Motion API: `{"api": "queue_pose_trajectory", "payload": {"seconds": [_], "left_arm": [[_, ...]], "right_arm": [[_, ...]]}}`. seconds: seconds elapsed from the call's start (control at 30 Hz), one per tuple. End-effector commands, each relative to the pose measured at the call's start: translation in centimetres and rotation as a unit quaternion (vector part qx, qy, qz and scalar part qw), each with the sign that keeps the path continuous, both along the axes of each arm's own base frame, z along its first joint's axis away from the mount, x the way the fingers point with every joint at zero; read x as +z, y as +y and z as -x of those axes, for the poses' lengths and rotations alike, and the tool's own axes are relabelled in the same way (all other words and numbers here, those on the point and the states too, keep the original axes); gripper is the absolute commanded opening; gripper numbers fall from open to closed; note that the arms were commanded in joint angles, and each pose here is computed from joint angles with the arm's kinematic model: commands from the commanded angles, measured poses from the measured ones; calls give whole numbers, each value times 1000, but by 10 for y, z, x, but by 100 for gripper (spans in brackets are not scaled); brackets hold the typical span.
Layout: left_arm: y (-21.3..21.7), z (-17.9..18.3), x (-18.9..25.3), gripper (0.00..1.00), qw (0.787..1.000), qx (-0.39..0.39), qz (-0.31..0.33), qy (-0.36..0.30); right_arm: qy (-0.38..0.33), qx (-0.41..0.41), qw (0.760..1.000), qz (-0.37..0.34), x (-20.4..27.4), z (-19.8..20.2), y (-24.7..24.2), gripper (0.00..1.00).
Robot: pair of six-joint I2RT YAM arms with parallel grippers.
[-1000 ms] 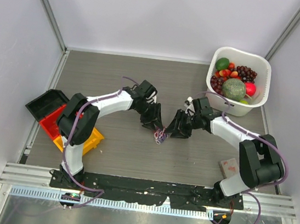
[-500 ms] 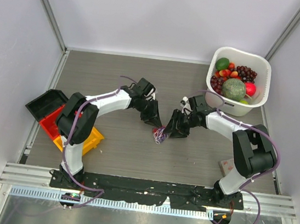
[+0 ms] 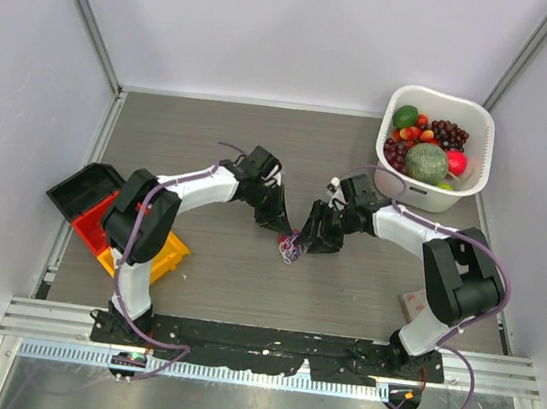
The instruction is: Untangle the cables
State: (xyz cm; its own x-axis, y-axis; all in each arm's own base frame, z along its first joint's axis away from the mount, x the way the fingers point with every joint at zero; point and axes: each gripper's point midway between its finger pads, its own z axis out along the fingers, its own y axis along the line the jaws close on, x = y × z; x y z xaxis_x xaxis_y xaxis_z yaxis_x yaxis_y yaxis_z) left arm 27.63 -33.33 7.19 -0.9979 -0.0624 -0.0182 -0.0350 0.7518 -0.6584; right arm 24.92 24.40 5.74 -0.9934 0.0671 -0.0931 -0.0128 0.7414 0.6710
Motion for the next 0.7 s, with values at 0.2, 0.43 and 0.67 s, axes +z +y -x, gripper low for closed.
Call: {"api": "queue_pose_trajectory", "payload": {"seconds": [0.2, 0.43, 0.67], "left_arm": [[-12, 20, 94, 0, 993, -27, 103, -56], [37, 15, 191, 0, 968, 1, 47, -245], [110, 11, 348, 0, 851, 139, 69, -501]], "right_arm": [[-73, -18, 997, 25, 15, 0, 42, 39], [-84, -109, 983, 123, -10, 14, -13, 9], [-116, -162, 962, 187, -5, 28, -63, 14]]}}
